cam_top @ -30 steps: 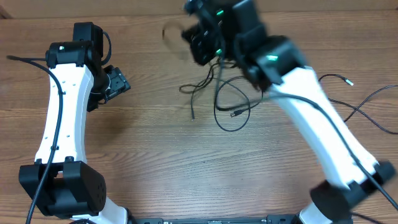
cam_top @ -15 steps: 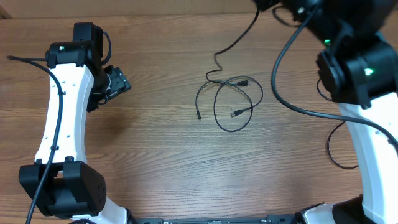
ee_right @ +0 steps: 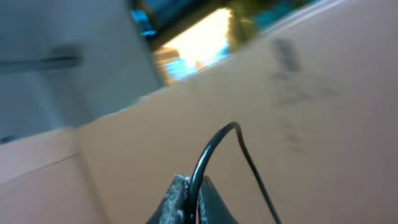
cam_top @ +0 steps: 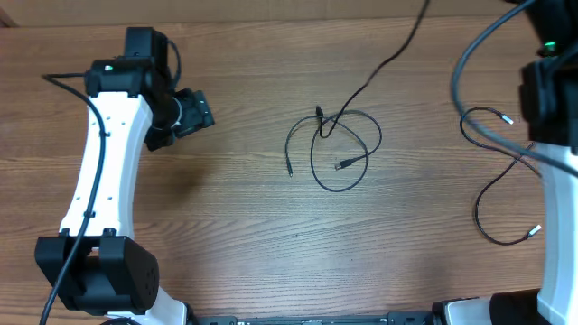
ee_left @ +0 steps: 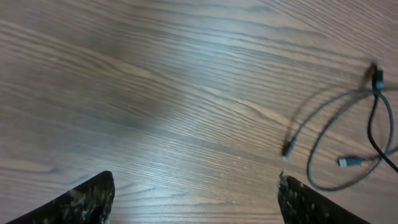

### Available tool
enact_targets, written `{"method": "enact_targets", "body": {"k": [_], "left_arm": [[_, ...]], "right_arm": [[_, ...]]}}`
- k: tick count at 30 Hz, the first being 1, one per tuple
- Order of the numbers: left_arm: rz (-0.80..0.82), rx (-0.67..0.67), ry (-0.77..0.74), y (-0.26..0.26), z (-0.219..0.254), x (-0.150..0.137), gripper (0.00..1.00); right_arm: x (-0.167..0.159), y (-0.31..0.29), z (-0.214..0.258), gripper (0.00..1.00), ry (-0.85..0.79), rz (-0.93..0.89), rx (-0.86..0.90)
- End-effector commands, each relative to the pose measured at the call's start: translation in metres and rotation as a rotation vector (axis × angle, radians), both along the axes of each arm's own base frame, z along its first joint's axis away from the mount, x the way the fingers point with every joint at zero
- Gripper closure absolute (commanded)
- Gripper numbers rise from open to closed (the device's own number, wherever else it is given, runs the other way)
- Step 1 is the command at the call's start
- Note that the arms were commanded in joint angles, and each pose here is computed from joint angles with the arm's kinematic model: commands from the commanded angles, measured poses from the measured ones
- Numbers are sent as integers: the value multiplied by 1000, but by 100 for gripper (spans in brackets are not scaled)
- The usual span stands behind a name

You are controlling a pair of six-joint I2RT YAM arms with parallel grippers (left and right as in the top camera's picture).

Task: Untangle cables
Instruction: 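Pull the grasped black cable up and out to the right side, then move the right gripper back to the center cables and grasp a strand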

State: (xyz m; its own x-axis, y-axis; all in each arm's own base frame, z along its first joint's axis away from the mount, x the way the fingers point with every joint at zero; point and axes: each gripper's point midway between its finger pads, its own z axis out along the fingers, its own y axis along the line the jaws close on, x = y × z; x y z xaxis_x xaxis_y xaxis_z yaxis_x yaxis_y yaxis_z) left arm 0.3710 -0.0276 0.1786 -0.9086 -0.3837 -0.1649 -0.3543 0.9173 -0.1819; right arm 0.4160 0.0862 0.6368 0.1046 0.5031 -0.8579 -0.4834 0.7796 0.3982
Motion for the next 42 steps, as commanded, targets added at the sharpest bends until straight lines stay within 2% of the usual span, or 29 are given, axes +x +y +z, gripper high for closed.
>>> {"method": "enact_targets", "body": {"k": [1, 5, 7, 9, 15, 20, 21, 22, 24, 25, 27, 28, 34, 42], "left_arm": [[-58, -13, -12, -14, 2, 3, 16], [-66, -13, -12, -16, 2, 2, 16], [-66, -14, -11, -16, 2, 2, 16], [-66, -14, -9, -16, 2, 2, 16], [-66, -14, -4, -16, 1, 0, 16], [-66, -13, -1, -16, 1, 0, 16], [-66, -13, -1, -16, 1, 0, 16], [-66, -13, -1, -16, 1, 0, 16], [-66, -13, 0, -16, 1, -1, 16], [-66, -13, 2, -16, 1, -1, 16], [-66, -13, 6, -16, 1, -2, 16], [-66, -13, 7, -16, 1, -2, 16], [-66, -13, 7, -16, 1, -2, 16], [-66, -13, 9, -16, 0, -2, 15]], "right_arm": [[4, -73, -10, 94, 104, -221, 111], [17, -153, -82, 94, 379, -505, 140], [11, -211, -139, 94, 580, -712, 156], [4, -244, -172, 95, 694, -811, 165], [-10, -301, -245, 94, 948, -929, 198], [-9, -310, -288, 91, 1091, -925, 208], [-9, -310, -295, 88, 1117, -920, 204], [-8, -309, -302, 79, 1142, -909, 196], [-7, -302, -310, 38, 1179, -868, 174], [-8, -296, -316, 23, 1208, -837, 164], [-10, -287, -322, 7, 1244, -799, 165], [-12, -280, -325, 3, 1267, -769, 167], [-16, -220, -340, 1, 1361, -442, 47], [-24, -154, -383, 1, 1519, -271, -68]]}}
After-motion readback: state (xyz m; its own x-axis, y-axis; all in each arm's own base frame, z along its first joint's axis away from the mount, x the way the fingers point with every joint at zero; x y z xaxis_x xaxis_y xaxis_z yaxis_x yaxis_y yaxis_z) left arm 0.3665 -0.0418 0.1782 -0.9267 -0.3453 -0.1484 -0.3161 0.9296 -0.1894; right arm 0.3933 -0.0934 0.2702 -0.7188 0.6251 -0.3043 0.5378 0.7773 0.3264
